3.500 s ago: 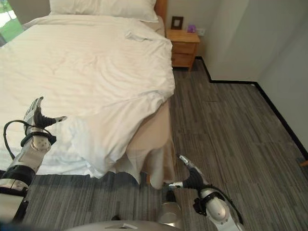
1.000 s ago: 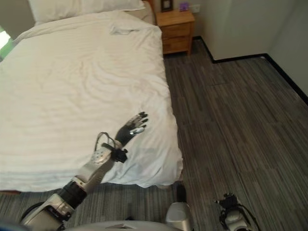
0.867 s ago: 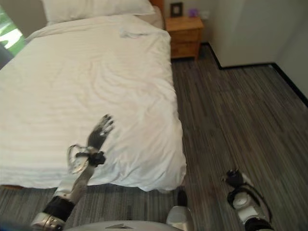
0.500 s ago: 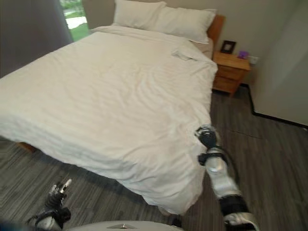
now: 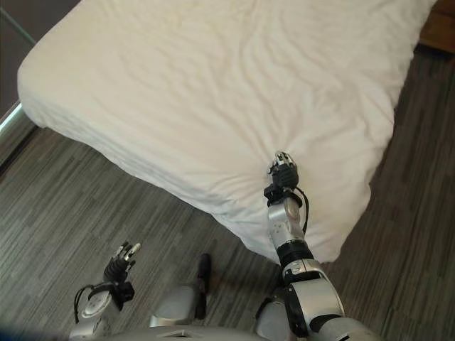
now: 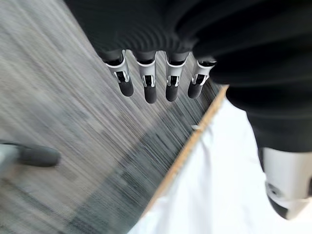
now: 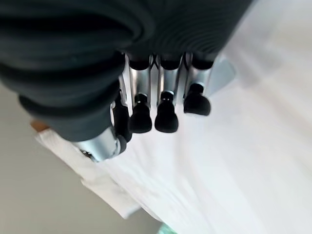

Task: Making the bed.

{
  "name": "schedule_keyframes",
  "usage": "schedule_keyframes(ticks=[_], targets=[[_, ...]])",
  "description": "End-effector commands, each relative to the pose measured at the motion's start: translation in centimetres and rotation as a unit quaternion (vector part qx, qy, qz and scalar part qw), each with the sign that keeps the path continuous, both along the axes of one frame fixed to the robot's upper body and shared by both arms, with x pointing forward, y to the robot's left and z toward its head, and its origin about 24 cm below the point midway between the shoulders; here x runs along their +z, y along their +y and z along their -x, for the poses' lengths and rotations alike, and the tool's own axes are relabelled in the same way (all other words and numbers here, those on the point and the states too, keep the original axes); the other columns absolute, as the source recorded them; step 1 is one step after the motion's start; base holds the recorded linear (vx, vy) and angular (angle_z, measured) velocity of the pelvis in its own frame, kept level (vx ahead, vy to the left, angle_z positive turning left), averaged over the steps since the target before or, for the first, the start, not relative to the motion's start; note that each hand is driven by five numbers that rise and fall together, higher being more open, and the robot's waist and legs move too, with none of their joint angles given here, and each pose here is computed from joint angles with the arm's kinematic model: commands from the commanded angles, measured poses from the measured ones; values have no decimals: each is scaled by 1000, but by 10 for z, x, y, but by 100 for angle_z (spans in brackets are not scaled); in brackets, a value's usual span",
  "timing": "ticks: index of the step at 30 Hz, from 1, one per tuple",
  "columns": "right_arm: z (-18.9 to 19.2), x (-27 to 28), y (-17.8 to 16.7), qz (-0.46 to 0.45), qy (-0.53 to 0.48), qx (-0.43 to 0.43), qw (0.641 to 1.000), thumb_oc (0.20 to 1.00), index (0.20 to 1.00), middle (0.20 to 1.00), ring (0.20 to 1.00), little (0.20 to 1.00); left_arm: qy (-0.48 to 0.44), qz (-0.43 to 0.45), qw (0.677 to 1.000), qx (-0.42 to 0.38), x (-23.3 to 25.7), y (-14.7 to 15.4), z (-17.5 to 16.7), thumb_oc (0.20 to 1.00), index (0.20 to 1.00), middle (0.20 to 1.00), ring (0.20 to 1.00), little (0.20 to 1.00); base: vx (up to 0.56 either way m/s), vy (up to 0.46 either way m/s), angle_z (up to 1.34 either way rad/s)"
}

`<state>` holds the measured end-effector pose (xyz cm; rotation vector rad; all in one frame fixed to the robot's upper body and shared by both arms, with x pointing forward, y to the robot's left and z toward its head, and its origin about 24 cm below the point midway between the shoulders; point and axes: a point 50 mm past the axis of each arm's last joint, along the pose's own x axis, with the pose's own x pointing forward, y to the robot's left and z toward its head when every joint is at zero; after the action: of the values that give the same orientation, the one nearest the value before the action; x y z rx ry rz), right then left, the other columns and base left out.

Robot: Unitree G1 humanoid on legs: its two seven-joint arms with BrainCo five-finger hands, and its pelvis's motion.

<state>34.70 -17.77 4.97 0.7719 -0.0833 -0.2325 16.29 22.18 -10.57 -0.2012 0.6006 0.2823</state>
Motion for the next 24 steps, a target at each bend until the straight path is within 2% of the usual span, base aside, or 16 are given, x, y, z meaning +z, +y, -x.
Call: schedule_keyframes(ticks=[1,2,3,4,5,9,13,17,18,20,21,23,24], targets=[[80,-82,-110,7,210,-190,959,200,200,200,200,200,-5,-1,1000,12,-1,6,4,1000,1000,1000,1000,1000,10,92,-49],[94,-88,-125,12,227,-210,951,200,200,200,200,200,-4,0,1000,11,0,7,5,1000,1000,1000,1000,1000,8,45,-34],[95,-88,-125,12,227,-210,951,200,200,200,200,200,-4,0,1000,11,-1,6,5,1000,1000,1000,1000,1000,62,96,-57],[140,-102,-165,24,276,-264,924,200,200,200,200,200,-6,3,1000,17,1,9,7,1000,1000,1000,1000,1000,26,68,-49],[140,-102,-165,24,276,-264,924,200,200,200,200,200,-6,3,1000,16,0,9,7,1000,1000,1000,1000,1000,81,84,-25],[206,-106,-216,30,329,-345,879,200,200,200,200,200,-4,14,1000,19,0,10,10,1000,1000,1000,1000,1000,55,58,-13],[254,-117,-230,30,386,-366,846,200,200,200,200,200,-18,15,1000,13,4,10,7,1000,1000,1000,1000,1000,32,22,-23],[279,-129,-224,51,444,-344,826,200,200,200,200,200,-67,14,998,-7,21,7,-10,1000,1000,1000,1000,1000,33,10,-29],[269,-136,-211,57,451,-309,836,1000,1000,1000,1000,1000,-97,23,995,-18,32,0,-40,1000,1000,1000,1000,1000,78,19,5],[269,-149,-192,60,463,-280,839,1000,1000,1000,1000,1000,-125,58,990,-30,41,-26,-65,1000,1000,1000,1000,1000,83,-5,28],[269,-149,-191,59,463,-280,839,1000,1000,1000,1000,1000,-125,58,990,-30,41,-25,-65,1000,1000,1000,1000,1000,56,-23,32],[247,-164,-151,63,454,-199,867,1000,1000,1000,1000,1000,-223,96,965,-100,83,-55,-94,1000,1000,1000,1000,1000,3,-41,7],[247,-165,-149,62,454,-198,866,1000,1000,1000,1000,1000,-223,95,965,-100,83,-54,-94,1000,1000,1000,1000,1000,-47,-39,27]])
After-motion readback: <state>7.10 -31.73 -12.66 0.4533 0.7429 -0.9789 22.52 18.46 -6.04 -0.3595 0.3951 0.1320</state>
